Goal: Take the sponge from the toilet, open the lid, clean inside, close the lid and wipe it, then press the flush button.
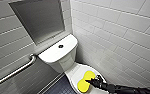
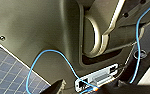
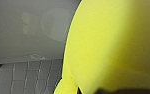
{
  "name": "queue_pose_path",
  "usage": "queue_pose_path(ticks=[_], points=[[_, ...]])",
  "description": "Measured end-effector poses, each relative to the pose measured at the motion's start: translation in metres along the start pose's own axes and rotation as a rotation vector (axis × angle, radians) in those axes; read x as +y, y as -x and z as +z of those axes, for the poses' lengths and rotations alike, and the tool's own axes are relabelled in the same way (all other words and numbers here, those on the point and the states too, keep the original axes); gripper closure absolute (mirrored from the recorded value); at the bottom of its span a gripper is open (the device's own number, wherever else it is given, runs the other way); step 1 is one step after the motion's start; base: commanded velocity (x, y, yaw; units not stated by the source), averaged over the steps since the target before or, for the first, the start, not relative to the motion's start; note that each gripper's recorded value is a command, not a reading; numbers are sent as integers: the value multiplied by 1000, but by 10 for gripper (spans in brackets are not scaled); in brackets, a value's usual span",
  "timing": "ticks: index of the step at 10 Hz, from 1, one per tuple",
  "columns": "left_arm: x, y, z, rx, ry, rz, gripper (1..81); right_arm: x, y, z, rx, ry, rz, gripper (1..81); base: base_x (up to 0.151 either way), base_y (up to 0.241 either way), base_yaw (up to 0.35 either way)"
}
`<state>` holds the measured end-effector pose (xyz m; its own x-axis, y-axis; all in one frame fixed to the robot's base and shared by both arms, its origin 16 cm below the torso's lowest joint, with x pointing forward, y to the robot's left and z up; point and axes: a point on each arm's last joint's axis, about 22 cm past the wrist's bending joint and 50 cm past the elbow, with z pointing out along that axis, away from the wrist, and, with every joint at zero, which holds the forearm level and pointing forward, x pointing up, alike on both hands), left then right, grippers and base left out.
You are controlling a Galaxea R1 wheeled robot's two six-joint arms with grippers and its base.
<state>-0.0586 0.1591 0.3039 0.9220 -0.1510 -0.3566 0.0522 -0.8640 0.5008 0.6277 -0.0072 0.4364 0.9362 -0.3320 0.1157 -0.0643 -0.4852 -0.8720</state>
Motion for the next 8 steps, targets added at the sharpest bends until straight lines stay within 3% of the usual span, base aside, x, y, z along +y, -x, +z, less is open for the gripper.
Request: queue_pose_path(ticks=[1, 4, 8], points=[[0, 0, 0, -1, 0, 0, 10, 5, 2, 13, -6, 20, -2, 811, 0, 0, 0], [-1, 1, 0, -4, -1, -1, 10, 15, -23, 48, 39, 76, -28, 811, 0, 0, 0], [-2, 2, -1, -7, -4, -1, 10, 10, -9, 99, 42, 122, -22, 811, 0, 0, 0]])
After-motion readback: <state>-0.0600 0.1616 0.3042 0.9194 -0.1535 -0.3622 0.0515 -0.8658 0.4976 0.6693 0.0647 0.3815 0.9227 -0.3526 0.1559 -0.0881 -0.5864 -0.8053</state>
